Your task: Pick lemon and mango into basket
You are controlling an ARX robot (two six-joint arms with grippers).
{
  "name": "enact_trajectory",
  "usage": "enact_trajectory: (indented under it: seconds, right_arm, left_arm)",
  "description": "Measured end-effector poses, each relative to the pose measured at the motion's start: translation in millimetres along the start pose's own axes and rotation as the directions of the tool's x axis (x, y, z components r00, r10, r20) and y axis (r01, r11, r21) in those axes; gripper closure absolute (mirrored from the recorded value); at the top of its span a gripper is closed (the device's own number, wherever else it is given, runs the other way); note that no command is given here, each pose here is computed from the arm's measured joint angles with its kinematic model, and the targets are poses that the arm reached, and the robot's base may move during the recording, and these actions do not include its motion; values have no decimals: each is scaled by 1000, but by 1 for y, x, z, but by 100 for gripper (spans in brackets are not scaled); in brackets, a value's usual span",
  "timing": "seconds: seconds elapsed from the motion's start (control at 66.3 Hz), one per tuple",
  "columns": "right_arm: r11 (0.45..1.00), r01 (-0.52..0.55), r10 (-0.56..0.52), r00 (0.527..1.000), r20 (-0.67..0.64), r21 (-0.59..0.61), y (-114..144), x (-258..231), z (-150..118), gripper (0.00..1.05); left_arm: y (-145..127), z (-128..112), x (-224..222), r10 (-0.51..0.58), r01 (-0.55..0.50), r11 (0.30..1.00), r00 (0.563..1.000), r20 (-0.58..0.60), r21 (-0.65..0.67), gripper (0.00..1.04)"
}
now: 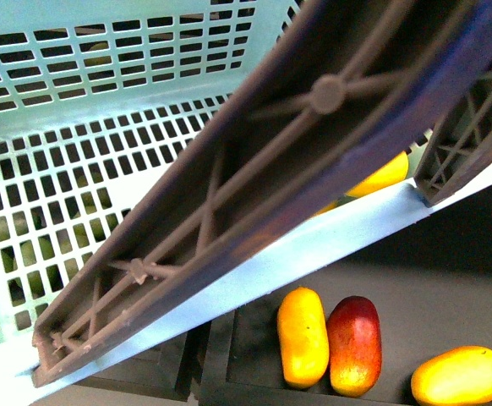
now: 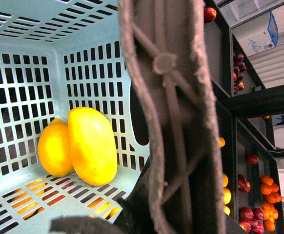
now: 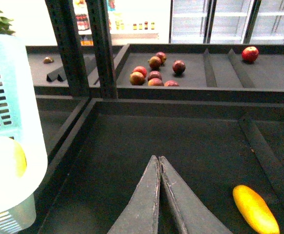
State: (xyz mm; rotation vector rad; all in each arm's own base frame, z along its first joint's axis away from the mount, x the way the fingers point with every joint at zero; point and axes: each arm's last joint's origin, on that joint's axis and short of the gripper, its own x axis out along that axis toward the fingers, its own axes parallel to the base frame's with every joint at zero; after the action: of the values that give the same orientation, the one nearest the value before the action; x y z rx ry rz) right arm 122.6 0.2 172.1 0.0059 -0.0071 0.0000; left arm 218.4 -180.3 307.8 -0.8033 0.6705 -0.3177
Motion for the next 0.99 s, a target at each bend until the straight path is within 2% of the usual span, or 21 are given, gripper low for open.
enact_trajectory:
  seconds: [0.693, 0.799, 0.995]
  right_arm:
    - [1000, -2, 2, 1000, 11, 0, 0, -14, 0, 103]
    - [1000, -1, 1, 1000, -23, 0, 0, -22, -5, 103]
    - [1000, -2, 2, 1000, 5, 0, 0, -26, -3, 103]
  left_arm:
    - [0, 0, 0, 0, 0, 1000, 1000, 0, 0, 100]
    - [0, 0, 0, 0, 0, 1000, 1000, -1, 0, 100]
    - [0, 0, 0, -2, 2, 1000, 1000, -4, -2, 100]
